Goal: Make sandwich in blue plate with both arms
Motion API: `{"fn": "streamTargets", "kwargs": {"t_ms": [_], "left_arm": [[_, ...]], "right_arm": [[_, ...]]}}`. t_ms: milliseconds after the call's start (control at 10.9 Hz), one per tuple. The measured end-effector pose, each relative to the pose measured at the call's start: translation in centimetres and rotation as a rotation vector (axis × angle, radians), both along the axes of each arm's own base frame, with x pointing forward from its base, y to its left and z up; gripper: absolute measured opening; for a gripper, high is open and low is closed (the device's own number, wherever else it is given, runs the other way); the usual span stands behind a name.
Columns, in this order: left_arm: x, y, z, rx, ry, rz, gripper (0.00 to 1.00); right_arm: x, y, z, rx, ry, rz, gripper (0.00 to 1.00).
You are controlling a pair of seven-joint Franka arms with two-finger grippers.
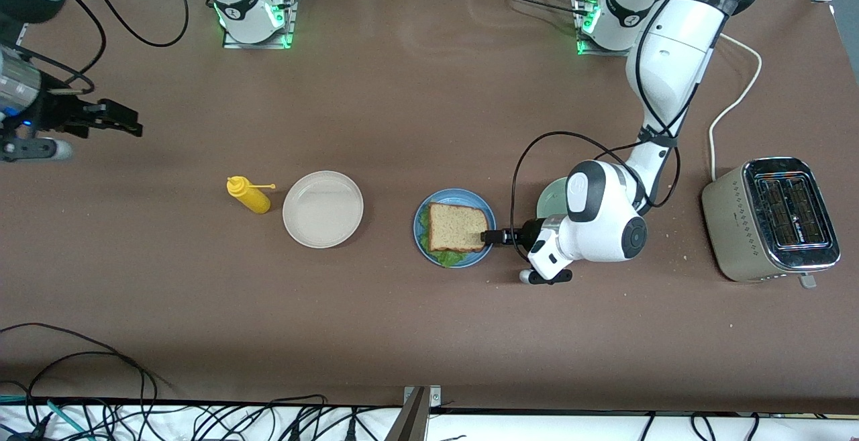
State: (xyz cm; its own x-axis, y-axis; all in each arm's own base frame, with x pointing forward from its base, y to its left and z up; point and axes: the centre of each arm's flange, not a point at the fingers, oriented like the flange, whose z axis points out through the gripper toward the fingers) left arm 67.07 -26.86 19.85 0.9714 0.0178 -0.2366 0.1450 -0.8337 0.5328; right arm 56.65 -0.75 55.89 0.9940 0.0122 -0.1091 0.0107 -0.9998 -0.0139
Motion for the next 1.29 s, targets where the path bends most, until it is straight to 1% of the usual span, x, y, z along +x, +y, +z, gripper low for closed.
{"fn": "streamTargets", "kwargs": {"t_ms": [92, 184, 275, 367, 459, 551, 734, 826, 1010, 1193, 1285], "left_arm": [[0.3, 0.3, 0.8, 0.012, -0.022, -0.014, 1.0], [1.0, 1.4, 2.2, 0.062, -0.088, -0.083, 1.0], [1.6, 3.0, 4.5, 0.117, -0.16, -0.18, 1.0], [2.2, 4.9, 7.7, 0.157, -0.219, -0.228, 1.0], [2.6, 7.3, 11.7, 0.18, -0.269, -0.234, 1.0], [2.1, 10.3, 16.8, 0.199, -0.313, -0.215, 1.0], [-0.7, 15.2, 22.9, 0.245, -0.353, -0.176, 1.0], [-2.5, 17.2, 24.9, 0.291, -0.366, -0.181, 1.0], [-6.4, 19.3, 29.6, 0.435, -0.376, -0.266, 1.0], [-9.8, 20.2, 34.4, 0.505, -0.365, -0.309, 1.0], [-11.3, 21.0, 36.5, 0.531, -0.358, -0.312, 1.0]], "right_arm": [[0.0, -0.8, 1.0, -0.021, -0.016, -0.033, 1.0], [-0.4, -1.7, 1.0, -0.028, 0.014, -0.058, 1.0], [-0.8, -2.7, 0.8, -0.028, 0.044, -0.077, 1.0], [-1.0, -3.3, 0.9, -0.028, 0.053, -0.096, 1.0], [-1.0, -3.5, 1.0, -0.023, 0.049, -0.12, 1.0], [-1.0, -3.7, 1.1, -0.023, 0.037, -0.154, 1.0], [-0.2, -3.6, 1.6, -0.027, -0.03, -0.199, 1.0], [0.2, -3.5, 1.7, -0.028, -0.061, -0.209, 1.0], [0.7, -3.4, 1.9, -0.027, -0.094, -0.214, 1.0], [0.4, -3.8, 3.8, -0.025, -0.125, -0.225, 1.0], [-0.3, -3.9, 4.8, -0.026, -0.134, -0.225, 1.0]]}}
